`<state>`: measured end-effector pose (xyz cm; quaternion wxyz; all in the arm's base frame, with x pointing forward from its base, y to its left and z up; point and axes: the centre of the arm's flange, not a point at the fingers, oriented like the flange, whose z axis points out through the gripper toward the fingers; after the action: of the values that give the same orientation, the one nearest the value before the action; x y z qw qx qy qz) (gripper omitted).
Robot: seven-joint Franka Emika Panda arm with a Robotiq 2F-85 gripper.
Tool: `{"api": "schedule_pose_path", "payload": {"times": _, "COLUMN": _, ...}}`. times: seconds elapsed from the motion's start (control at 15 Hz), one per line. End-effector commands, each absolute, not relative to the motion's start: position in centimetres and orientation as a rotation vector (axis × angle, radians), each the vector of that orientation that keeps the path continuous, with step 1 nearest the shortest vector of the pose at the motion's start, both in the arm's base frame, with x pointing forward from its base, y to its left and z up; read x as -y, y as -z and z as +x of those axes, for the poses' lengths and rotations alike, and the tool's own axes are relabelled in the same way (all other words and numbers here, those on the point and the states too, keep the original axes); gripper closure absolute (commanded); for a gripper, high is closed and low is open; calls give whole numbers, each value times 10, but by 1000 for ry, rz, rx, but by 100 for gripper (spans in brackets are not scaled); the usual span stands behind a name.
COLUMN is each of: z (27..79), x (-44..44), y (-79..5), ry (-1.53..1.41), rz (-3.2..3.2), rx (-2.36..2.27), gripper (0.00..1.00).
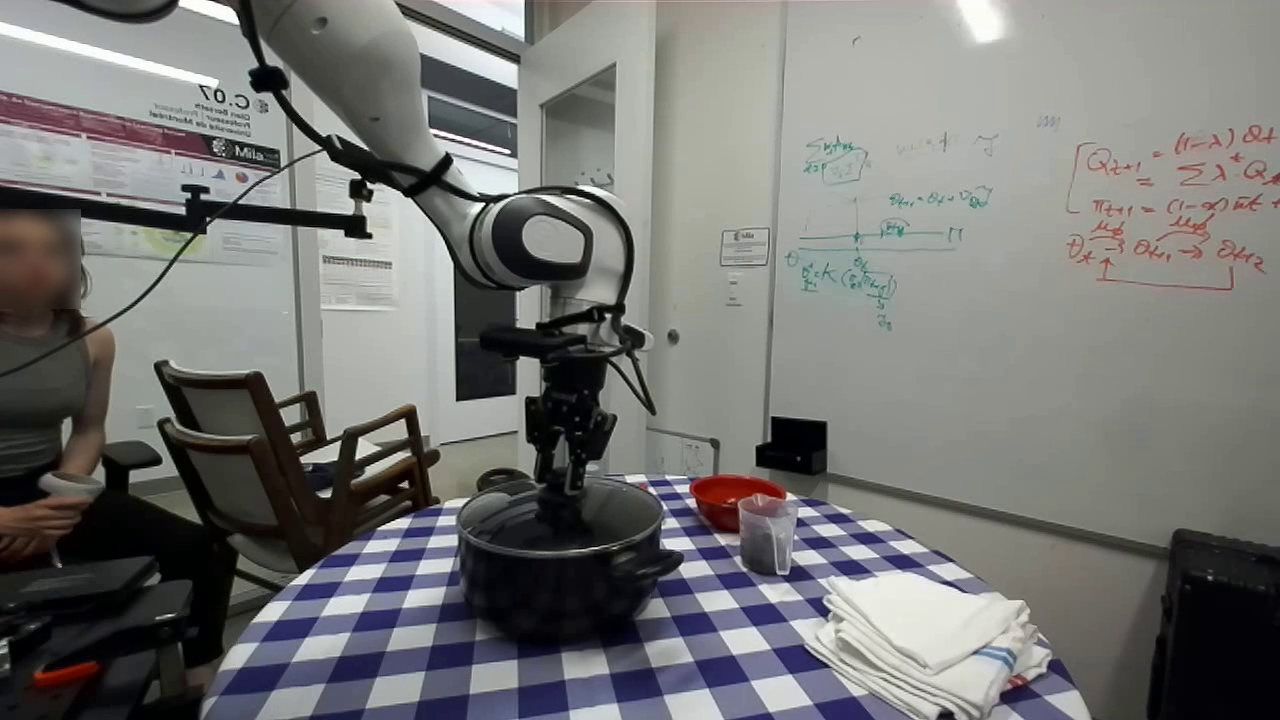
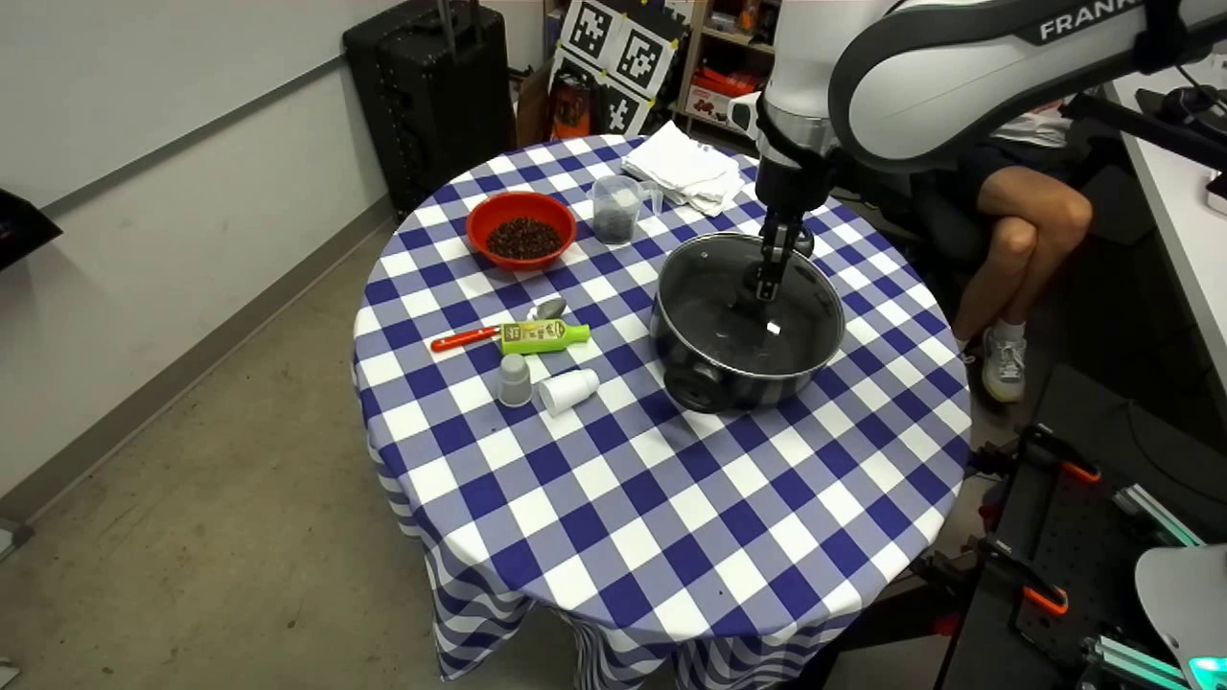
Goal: Remove the lid from the pot and put it on the table
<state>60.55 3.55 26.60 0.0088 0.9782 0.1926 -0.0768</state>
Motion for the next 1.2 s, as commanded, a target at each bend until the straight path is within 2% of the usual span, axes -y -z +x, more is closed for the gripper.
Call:
{"api": "schedule_pose_path", "payload": {"times": 0.0, "z": 603, "x": -33, "y": -268, "ry": 251, "rz": 3082, "rx": -565, "gripper": 75}}
{"api": "schedule_pose_path", "payload": {"times": 0.27, "z": 589, "x": -16, "y": -311, "ry": 158, "rz": 3195, "rx": -529, "gripper": 75}}
{"api": "schedule_pose_path", "payload": {"times": 0.67, "z": 535, "x": 29, "y": -394, "ry": -96, "rz": 3313, "rx": -399, "gripper": 75}}
{"api": "schedule_pose_path", "payload": {"times": 1.13, "z": 449, "x": 82, "y": -379, "ry": -75, "rz": 3302, "rx": 67, "gripper": 75}}
